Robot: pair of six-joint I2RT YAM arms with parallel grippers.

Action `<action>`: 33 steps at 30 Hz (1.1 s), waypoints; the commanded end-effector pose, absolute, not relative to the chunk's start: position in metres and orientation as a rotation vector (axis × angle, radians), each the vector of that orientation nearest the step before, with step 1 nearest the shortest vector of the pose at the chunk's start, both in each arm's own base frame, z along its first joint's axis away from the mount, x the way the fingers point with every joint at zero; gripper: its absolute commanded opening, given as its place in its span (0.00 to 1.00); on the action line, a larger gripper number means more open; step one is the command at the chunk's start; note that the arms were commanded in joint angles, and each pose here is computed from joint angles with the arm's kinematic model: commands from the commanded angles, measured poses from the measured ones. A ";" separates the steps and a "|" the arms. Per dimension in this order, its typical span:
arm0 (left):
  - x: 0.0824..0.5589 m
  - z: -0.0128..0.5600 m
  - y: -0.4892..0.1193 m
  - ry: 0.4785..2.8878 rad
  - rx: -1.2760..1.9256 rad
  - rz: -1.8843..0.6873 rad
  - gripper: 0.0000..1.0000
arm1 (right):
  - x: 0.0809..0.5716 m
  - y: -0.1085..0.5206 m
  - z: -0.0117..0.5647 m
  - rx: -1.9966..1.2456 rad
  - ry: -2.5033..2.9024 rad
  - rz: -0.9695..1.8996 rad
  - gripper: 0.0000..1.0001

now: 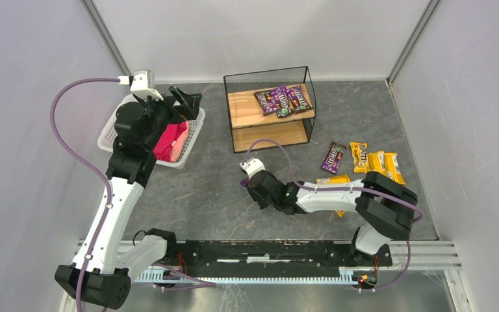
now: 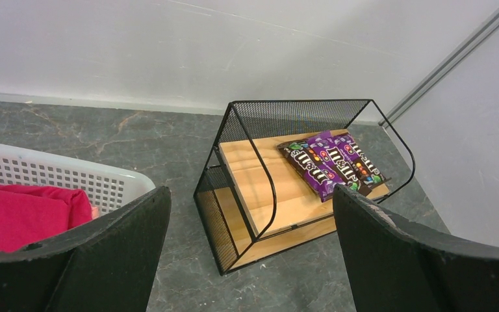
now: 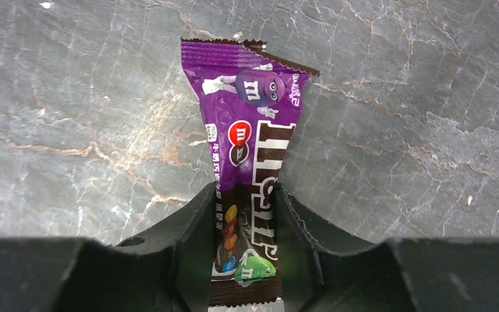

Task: Place and organize the candy bags onto the shelf

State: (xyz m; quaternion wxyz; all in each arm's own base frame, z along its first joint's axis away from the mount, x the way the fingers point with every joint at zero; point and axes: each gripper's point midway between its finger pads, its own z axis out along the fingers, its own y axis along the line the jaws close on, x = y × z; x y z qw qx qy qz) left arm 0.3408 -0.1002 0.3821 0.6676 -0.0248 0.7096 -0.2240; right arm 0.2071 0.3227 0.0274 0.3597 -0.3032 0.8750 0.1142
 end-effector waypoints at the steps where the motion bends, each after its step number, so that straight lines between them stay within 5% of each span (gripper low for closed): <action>1: 0.342 0.391 -0.102 1.561 -0.048 -0.528 1.00 | 0.206 0.333 0.067 -0.698 2.165 0.422 0.41; 13: 0.339 0.394 -0.103 1.552 -0.047 -0.536 1.00 | 0.215 0.318 0.175 -0.498 1.966 0.539 0.36; 22: 0.339 0.394 -0.102 1.551 -0.049 -0.530 1.00 | 0.288 0.310 0.274 -0.290 1.805 0.375 0.36; 33: 0.339 0.395 -0.103 1.551 -0.044 -0.539 1.00 | 0.379 0.331 0.309 -0.142 1.767 0.234 0.36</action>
